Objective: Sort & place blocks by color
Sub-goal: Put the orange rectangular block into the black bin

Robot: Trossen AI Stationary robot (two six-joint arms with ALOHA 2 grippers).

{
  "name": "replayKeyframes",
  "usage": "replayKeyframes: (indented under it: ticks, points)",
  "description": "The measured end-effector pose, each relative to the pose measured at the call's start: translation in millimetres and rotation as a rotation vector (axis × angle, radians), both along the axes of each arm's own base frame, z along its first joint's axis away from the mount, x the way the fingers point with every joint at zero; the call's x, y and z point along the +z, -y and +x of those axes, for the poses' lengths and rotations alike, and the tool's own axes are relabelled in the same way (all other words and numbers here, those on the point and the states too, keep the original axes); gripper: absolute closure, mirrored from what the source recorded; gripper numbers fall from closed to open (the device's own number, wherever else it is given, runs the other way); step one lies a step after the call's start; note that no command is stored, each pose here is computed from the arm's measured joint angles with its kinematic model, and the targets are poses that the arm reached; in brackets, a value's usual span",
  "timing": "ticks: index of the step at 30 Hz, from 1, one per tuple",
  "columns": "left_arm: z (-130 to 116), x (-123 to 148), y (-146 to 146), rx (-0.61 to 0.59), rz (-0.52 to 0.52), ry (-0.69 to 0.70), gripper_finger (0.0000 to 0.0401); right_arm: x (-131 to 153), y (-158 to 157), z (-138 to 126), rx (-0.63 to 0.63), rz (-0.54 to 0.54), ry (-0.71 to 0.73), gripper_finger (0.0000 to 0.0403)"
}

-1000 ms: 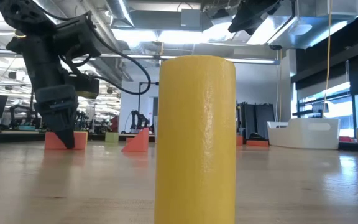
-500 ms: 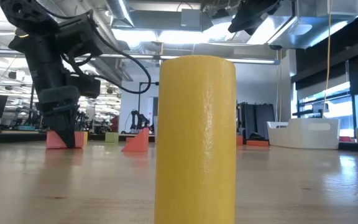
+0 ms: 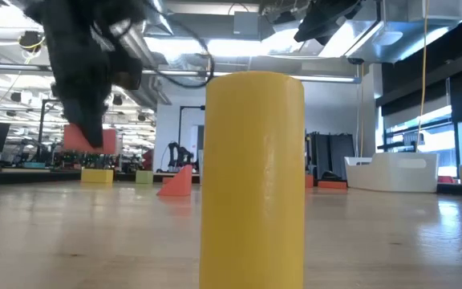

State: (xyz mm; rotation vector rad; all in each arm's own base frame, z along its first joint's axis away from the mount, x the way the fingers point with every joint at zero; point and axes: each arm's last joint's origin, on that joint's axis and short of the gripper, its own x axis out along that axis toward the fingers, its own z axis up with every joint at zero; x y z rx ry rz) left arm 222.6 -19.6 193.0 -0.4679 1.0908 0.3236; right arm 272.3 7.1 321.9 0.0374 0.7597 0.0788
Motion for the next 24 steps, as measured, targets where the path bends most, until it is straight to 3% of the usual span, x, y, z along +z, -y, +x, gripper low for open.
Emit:
replayKeyframes:
  ticks: [9, 16, 24]
  points:
    - [-6, 39, 48, 0.049, -0.106, -0.068, 0.0278, 2, 0, 2, -0.008, 0.027, 0.023, 0.0297]
    - [-36, 40, 86, 0.183, -0.155, -0.212, 0.0278, 5, -9, 1, 0.312, 0.130, 0.073, 0.0297]
    - [-48, 40, 103, 0.251, -0.133, -0.172, 0.0278, 3, -9, 0, 0.316, 0.123, 0.046, 0.0297]
